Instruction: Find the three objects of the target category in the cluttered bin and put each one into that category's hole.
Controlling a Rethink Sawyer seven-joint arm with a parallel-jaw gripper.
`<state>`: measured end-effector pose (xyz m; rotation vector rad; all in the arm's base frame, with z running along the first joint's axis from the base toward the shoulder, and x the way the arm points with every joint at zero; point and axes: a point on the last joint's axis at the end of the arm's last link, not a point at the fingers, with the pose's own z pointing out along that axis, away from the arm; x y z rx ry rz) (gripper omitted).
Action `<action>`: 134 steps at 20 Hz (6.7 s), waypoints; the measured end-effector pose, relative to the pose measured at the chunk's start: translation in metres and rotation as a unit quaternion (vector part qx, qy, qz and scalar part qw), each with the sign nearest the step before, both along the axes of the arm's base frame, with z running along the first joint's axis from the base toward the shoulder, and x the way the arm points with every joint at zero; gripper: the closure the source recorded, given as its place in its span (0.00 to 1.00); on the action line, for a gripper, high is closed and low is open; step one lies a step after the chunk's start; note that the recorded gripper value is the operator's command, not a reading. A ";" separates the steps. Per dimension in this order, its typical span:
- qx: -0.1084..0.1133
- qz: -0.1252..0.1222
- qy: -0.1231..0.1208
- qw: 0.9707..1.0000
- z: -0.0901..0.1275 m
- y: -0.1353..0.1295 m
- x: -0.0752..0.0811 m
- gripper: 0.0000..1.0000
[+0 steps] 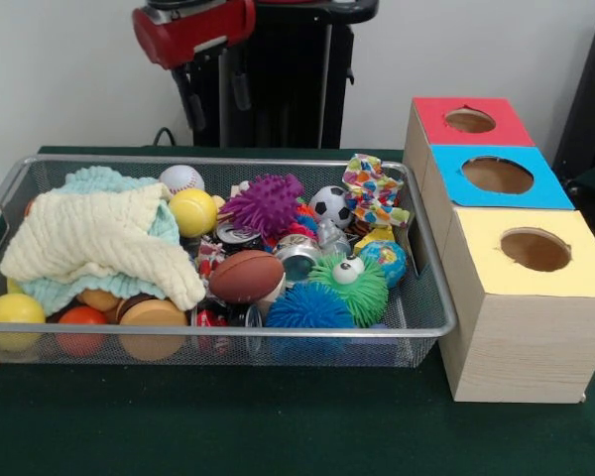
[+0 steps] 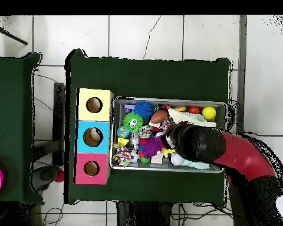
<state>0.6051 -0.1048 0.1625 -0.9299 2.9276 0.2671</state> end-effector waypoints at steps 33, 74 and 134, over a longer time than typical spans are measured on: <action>0.026 -0.077 -0.123 0.989 -0.070 0.088 -0.037 0.00; -0.005 -0.092 -0.070 0.993 -0.119 0.148 -0.091 0.00; -0.026 -0.132 -0.072 0.988 -0.169 0.110 -0.088 0.00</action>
